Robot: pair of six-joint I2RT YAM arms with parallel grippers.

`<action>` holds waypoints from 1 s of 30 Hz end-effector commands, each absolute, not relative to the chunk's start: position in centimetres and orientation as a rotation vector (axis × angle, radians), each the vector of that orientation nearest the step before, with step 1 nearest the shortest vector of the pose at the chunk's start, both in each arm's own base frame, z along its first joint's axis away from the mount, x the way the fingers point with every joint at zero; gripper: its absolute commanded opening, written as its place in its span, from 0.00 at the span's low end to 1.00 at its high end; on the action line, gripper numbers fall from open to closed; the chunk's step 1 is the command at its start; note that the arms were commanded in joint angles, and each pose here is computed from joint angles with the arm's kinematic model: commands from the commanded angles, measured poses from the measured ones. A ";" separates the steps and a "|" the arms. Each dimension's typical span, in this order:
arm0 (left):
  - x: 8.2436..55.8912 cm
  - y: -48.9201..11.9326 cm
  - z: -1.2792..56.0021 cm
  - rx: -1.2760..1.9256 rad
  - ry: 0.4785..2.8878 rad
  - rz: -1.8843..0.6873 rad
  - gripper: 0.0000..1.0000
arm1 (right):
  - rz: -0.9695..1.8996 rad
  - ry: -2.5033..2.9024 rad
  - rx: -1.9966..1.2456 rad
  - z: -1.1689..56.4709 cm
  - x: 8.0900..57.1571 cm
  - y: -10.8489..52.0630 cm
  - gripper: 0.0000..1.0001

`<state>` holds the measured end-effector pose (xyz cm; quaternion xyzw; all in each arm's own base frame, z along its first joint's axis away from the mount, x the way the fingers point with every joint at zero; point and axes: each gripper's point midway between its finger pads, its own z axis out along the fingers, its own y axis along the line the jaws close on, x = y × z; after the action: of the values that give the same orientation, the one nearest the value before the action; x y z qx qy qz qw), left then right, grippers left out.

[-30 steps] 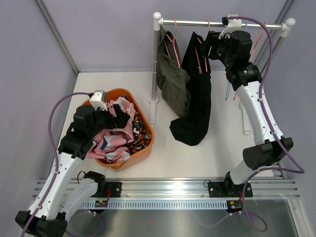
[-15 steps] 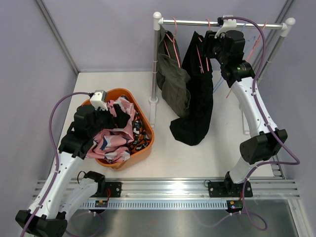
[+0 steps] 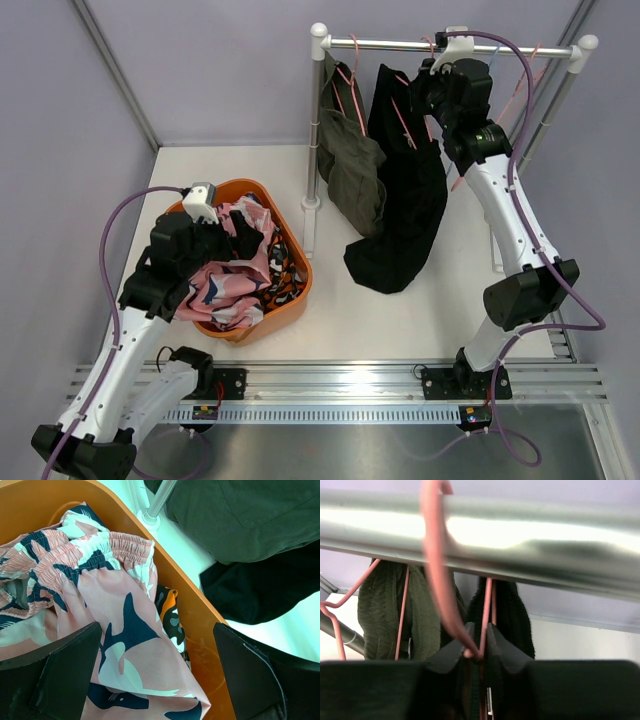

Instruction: Remove the shorts from the hanger

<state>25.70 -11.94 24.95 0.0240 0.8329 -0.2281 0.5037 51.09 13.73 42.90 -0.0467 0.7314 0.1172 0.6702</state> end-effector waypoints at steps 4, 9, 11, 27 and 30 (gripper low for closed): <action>26.2 -12.1 25.7 0.083 1.976 -0.545 0.99 | 0.208 1.559 -0.077 46.8 49.9 13.2 0.05; 26.2 -12.1 26.0 0.090 1.967 -0.544 0.99 | 0.190 1.504 -0.061 49.9 47.7 12.6 0.00; 26.1 -12.1 26.2 0.098 1.958 -0.545 0.99 | 0.148 1.478 -0.064 51.4 46.6 11.7 0.00; 25.9 -16.0 29.9 0.251 1.922 -0.586 0.99 | 0.147 1.469 -0.044 52.6 39.8 9.4 0.00; 25.9 -17.7 31.8 0.279 1.895 -0.588 0.99 | 0.168 1.492 -0.055 51.8 38.3 9.3 0.00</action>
<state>25.15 -16.74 27.80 0.1103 0.8248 -0.2492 0.4954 39.83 9.15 51.16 -0.0253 0.6869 0.0624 0.7236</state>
